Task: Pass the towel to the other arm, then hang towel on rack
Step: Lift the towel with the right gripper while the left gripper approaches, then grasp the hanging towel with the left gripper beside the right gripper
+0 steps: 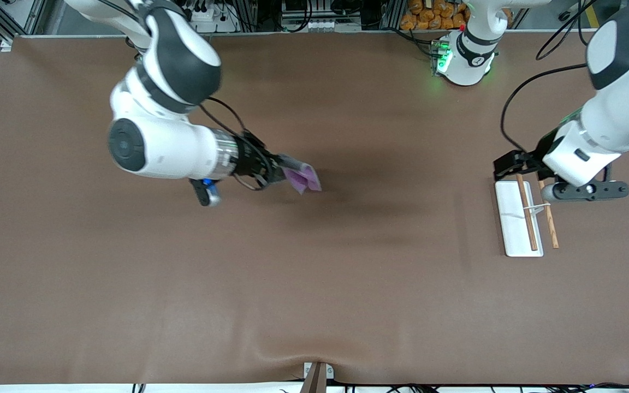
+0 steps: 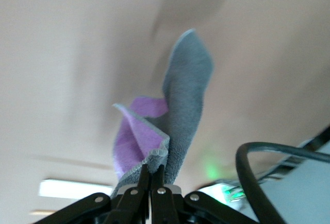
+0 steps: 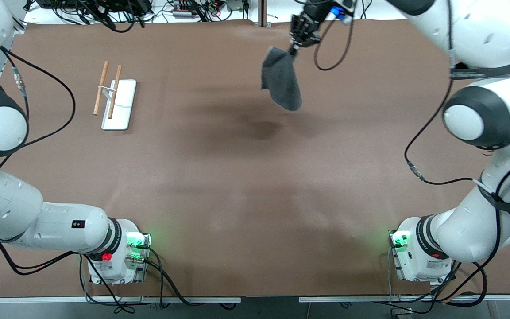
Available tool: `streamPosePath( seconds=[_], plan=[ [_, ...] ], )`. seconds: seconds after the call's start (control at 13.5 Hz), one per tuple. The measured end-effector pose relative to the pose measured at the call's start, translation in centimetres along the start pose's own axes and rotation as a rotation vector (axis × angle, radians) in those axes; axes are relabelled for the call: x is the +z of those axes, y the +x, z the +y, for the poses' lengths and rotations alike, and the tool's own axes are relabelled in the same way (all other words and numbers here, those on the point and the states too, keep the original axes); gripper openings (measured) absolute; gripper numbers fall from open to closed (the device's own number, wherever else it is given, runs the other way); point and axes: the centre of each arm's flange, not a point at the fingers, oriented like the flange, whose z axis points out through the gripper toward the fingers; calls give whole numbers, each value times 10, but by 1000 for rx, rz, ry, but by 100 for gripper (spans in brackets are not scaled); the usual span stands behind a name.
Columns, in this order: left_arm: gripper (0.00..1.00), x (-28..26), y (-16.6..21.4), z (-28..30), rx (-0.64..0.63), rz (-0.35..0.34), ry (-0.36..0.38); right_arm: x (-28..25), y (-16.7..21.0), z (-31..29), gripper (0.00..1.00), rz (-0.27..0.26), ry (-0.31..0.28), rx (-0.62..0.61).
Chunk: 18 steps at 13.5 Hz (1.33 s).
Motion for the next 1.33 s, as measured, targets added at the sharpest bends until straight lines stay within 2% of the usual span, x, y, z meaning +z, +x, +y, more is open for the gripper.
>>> streamPosePath(
  seconds=[0.15, 0.37, 0.52, 0.74, 0.89, 1.04, 1.33],
  plan=[
    [100, 12, 7, 18, -77, 5, -59, 11, -20, -24, 3, -46, 130, 59],
    [100, 24, 25, 38, -181, 4, -172, 3, -29, -44, 3, -176, 295, 145],
    [100, 30, 42, 47, -274, 23, -240, -2, -31, -51, 3, -211, 365, 172],
    [100, 37, 59, 58, -359, 43, -321, 16, -52, -56, 3, -236, 479, 181],
    [100, 41, 67, 61, -396, 49, -388, 37, -68, -56, 3, -247, 527, 179],
    [100, 49, 71, 68, -428, 29, -453, 51, -75, -56, 3, -249, 544, 177],
    [100, 68, 66, 98, -532, -35, -464, 50, -75, -57, 3, -250, 554, 177]
  ],
)
